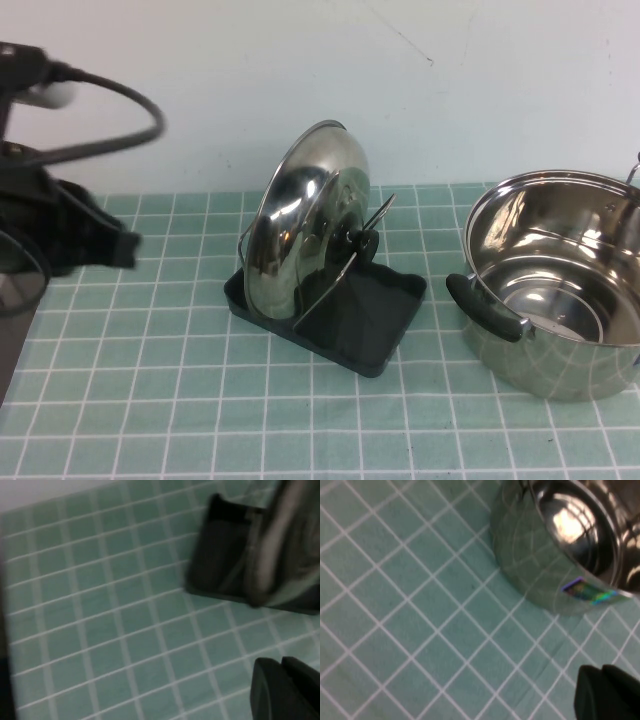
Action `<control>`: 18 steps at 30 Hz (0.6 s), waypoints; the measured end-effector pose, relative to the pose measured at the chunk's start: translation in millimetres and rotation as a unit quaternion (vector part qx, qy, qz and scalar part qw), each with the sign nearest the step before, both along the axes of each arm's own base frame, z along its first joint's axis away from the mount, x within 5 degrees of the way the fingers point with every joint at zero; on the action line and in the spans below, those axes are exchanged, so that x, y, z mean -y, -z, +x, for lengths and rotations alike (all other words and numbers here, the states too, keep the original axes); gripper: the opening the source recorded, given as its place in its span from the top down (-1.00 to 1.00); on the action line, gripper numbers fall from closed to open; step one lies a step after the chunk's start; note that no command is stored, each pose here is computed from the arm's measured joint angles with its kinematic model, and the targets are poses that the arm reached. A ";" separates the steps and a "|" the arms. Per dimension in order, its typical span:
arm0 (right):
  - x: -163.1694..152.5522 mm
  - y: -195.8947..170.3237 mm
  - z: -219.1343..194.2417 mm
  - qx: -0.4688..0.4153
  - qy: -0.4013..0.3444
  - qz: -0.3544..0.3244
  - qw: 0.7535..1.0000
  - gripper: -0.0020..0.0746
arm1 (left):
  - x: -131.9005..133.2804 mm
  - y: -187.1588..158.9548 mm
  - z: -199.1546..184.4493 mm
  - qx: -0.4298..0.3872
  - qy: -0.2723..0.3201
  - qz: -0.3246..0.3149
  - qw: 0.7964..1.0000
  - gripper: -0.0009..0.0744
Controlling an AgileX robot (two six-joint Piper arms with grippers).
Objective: Put pot lid on rack
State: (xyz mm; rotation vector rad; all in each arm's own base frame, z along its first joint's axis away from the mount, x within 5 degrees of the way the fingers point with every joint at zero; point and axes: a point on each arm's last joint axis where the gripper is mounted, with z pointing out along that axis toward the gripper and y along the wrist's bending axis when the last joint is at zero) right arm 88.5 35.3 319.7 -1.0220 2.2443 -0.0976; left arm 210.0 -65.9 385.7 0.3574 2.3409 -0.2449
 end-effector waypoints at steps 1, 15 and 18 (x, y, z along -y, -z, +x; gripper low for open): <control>0.0 -2.4 -2.5 0.013 -0.006 0.011 1.000 0.95 | 4.9 -0.6 -3.6 -0.001 0.027 -0.015 1.000 0.97; 16.6 10.0 -40.0 0.171 -0.017 0.099 0.980 0.95 | 20.6 42.6 -68.6 0.185 0.179 -0.173 0.951 0.98; 18.6 28.2 -44.7 0.186 -0.009 0.122 0.975 0.95 | 15.5 65.3 -80.0 0.227 0.176 -0.164 0.944 0.98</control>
